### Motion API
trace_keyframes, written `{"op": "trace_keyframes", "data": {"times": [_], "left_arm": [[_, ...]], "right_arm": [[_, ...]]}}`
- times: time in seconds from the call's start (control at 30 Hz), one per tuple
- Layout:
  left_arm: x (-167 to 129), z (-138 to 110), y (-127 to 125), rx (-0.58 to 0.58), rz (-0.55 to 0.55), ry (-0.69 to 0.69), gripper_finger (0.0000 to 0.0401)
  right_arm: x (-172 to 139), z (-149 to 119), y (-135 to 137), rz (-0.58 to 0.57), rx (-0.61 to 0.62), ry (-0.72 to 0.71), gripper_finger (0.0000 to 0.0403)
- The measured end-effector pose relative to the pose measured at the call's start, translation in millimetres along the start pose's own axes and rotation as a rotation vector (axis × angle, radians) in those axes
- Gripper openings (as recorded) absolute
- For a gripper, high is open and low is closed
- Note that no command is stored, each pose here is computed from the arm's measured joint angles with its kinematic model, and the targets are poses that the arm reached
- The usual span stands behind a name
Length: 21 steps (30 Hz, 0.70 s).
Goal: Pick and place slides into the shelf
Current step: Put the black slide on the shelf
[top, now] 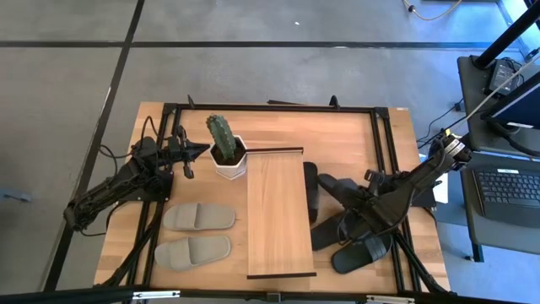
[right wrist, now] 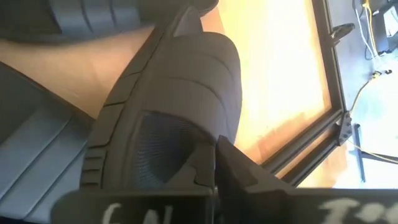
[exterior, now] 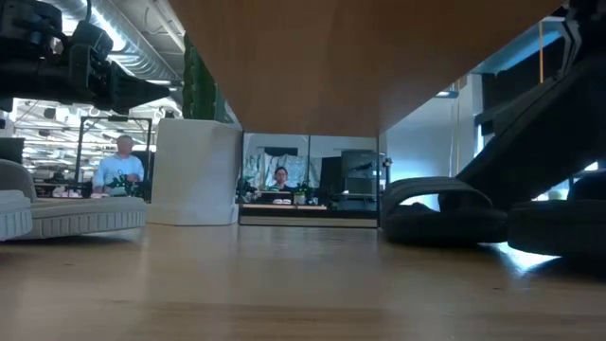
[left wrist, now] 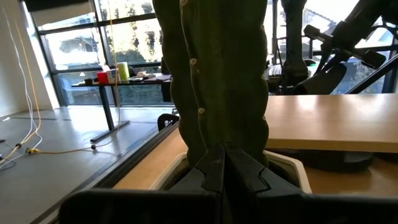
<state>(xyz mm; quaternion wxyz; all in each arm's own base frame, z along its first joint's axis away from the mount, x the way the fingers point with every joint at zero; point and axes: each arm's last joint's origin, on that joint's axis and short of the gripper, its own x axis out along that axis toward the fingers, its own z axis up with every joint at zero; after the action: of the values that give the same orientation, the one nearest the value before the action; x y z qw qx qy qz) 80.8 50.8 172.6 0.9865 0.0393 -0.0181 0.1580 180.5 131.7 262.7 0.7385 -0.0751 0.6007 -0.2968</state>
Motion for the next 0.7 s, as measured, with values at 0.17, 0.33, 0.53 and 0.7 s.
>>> {"op": "trace_keyframes", "data": {"times": [0.17,0.33,0.53,0.7], "left_arm": [[0.0,0.0,0.0,0.000,0.000,0.000,0.0000],[0.0,0.0,0.0,0.000,0.000,0.000,0.0000],[0.0,0.0,0.0,-0.001,0.000,0.000,0.0000],[0.0,0.0,0.0,-0.001,0.000,0.000,0.0000]], "right_arm": [[0.0,-0.1,0.0,0.002,-0.001,0.003,0.0002],[0.0,-0.1,0.0,0.002,0.000,0.004,0.0002],[1.8,3.1,-2.0,-0.005,0.036,0.008,0.0002],[6.5,9.9,-6.6,-0.015,0.109,0.033,0.0002]]}}
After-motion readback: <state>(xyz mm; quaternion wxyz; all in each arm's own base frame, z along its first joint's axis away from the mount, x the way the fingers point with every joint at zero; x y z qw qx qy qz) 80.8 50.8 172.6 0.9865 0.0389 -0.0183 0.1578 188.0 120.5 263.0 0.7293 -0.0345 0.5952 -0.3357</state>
